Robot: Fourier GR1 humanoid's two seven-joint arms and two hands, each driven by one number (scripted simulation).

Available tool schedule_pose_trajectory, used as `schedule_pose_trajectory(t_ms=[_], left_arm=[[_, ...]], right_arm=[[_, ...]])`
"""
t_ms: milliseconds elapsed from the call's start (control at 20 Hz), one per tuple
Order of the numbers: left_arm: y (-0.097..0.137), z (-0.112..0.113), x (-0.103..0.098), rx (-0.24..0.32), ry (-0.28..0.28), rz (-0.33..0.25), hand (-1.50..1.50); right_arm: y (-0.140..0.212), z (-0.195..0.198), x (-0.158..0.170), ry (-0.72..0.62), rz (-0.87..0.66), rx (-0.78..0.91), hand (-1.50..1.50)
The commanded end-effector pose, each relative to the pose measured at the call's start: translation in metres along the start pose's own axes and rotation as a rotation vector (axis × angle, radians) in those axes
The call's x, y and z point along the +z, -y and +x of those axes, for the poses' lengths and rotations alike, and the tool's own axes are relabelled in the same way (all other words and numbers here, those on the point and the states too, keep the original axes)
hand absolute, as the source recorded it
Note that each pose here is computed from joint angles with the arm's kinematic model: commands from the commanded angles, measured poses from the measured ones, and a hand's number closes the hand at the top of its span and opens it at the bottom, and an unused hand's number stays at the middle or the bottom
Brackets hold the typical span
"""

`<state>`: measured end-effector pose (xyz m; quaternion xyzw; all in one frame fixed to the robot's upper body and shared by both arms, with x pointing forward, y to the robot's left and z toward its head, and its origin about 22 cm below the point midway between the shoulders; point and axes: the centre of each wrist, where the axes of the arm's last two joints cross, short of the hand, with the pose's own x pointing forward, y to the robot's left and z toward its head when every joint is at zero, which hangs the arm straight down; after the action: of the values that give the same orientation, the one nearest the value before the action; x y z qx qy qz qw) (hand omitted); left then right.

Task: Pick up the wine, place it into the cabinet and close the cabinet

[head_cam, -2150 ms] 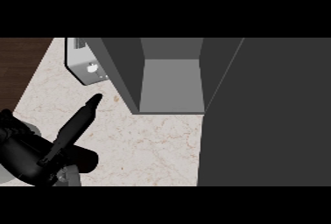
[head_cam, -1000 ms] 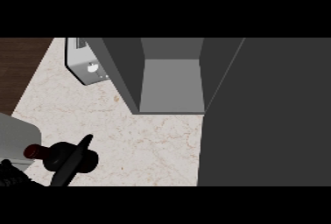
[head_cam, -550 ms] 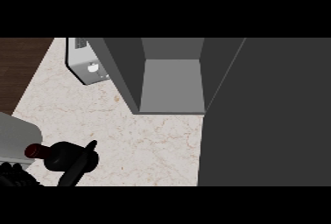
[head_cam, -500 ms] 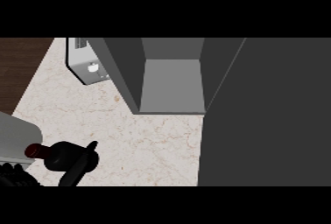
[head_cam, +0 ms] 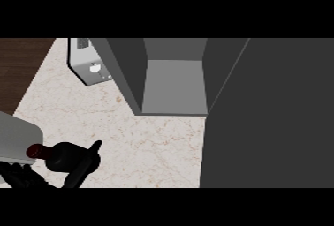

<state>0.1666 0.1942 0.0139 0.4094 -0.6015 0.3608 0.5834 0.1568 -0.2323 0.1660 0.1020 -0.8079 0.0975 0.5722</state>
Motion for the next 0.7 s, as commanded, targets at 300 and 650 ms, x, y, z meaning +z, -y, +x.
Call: schedule_pose_trajectory(t_ms=[300,650], left_arm=[[0.002,-0.023,-0.005,-0.002,-0.04,-0.018,-1.5],[-0.019,-0.055,-0.028,0.043,-0.044,-0.029,-1.5]], right_arm=[[0.006,0.003,0.005,0.005,-0.018,0.007,-1.5],[-0.004,-0.001,0.005,0.013,-0.02,0.006,-1.5]])
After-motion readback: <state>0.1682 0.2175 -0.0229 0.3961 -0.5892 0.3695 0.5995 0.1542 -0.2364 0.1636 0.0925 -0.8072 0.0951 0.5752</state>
